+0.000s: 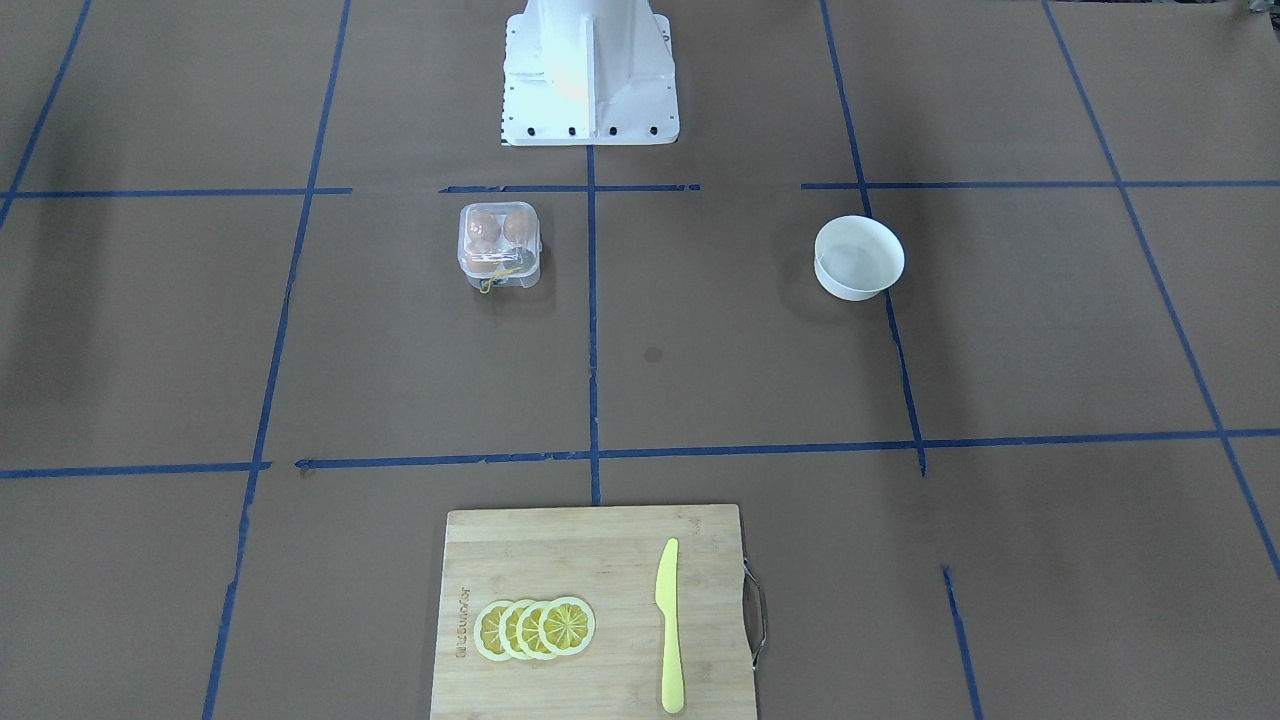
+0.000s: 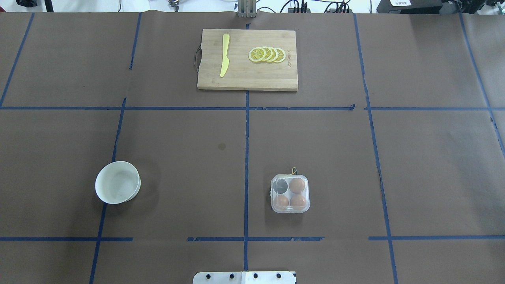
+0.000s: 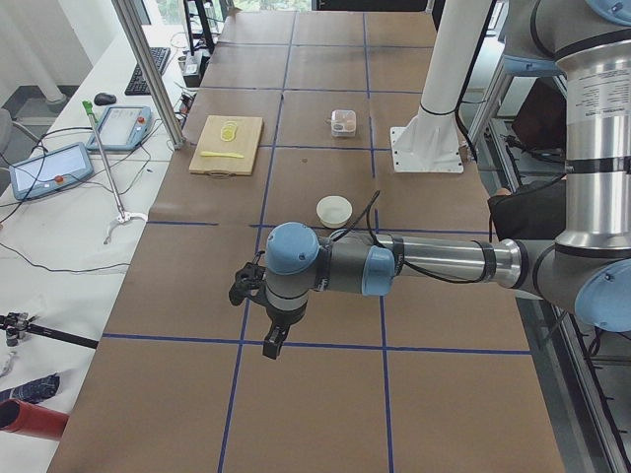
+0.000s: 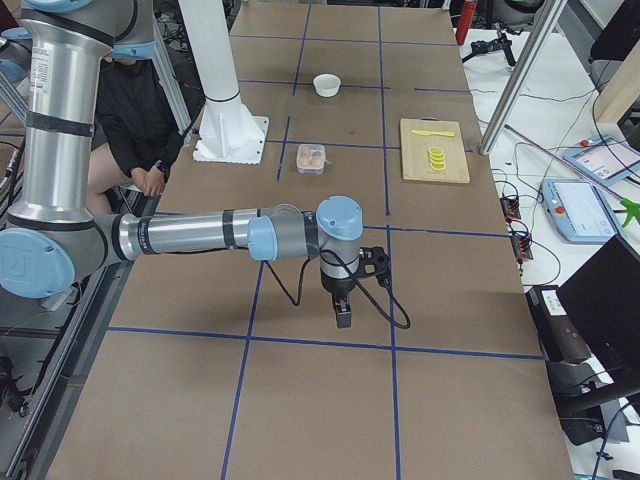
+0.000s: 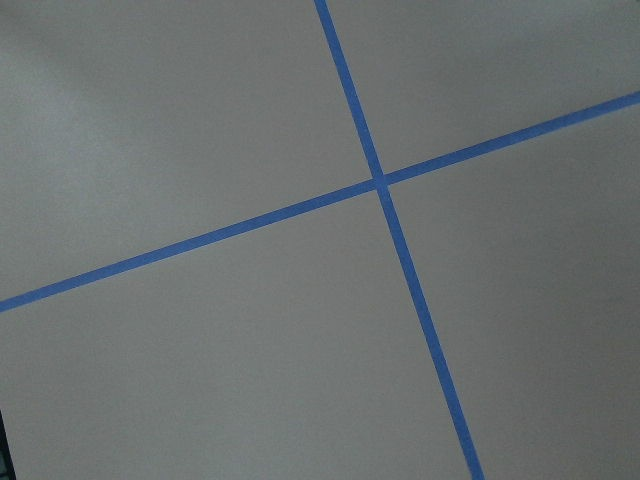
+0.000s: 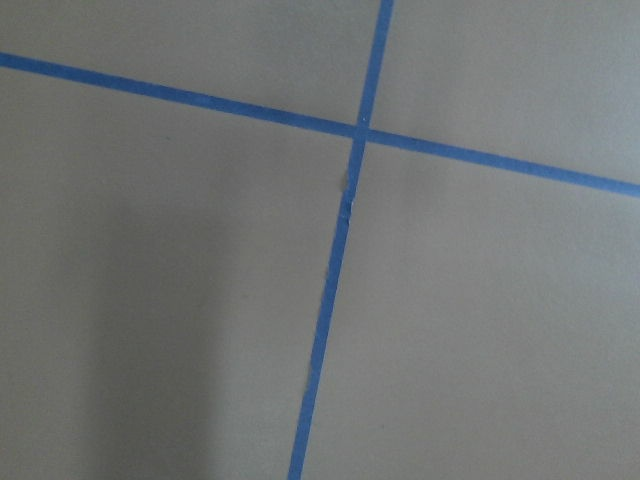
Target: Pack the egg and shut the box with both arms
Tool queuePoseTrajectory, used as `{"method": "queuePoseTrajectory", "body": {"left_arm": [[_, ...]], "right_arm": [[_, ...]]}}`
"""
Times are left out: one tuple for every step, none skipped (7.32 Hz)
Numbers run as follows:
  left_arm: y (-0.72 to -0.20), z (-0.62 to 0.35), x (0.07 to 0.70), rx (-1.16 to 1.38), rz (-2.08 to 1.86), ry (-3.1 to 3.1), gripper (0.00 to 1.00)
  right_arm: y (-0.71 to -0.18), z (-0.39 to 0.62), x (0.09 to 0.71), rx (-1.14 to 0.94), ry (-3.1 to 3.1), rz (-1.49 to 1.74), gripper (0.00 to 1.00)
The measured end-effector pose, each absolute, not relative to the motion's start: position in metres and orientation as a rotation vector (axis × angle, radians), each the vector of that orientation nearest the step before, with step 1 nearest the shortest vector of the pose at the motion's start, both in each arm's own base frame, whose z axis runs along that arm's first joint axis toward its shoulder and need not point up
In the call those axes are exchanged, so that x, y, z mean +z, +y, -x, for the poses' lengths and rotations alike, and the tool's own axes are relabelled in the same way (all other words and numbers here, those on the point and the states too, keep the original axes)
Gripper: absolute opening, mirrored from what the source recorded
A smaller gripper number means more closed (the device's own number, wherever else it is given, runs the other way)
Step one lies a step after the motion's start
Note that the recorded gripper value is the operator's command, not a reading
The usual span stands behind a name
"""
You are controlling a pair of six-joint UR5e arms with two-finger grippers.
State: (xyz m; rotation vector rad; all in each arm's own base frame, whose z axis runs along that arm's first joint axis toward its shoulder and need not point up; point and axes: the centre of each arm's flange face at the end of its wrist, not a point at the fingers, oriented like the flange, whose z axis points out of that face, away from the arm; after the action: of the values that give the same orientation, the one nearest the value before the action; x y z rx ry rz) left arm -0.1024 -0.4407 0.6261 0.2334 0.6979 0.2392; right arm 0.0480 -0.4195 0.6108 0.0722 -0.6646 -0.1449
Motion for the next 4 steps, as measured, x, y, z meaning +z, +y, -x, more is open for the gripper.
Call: {"method": "queuePoseTrajectory", "body": {"left_arm": [[-0.441, 0.102, 0.628, 0.236, -0.228, 0.698, 1.00], [-0.440, 0.102, 0.630, 0.231, -0.220, 0.698, 1.00], [-0.440, 0.101, 0.632, 0.225, -0.202, 0.701, 1.00], [-0.438, 0.100, 0.635, 0.216, -0.172, 0.706, 1.00]], "right_arm": [[-0.407, -0.054, 0.623, -0.128, -0.665, -0.037, 1.00], [-0.397, -0.055, 0.633, -0.112, -0.682, -0.007, 1.00], [-0.391, -0.054, 0.640, -0.102, -0.704, 0.012, 1.00], [-0.388, -0.053, 0.645, -0.097, -0.716, 0.023, 1.00]]}}
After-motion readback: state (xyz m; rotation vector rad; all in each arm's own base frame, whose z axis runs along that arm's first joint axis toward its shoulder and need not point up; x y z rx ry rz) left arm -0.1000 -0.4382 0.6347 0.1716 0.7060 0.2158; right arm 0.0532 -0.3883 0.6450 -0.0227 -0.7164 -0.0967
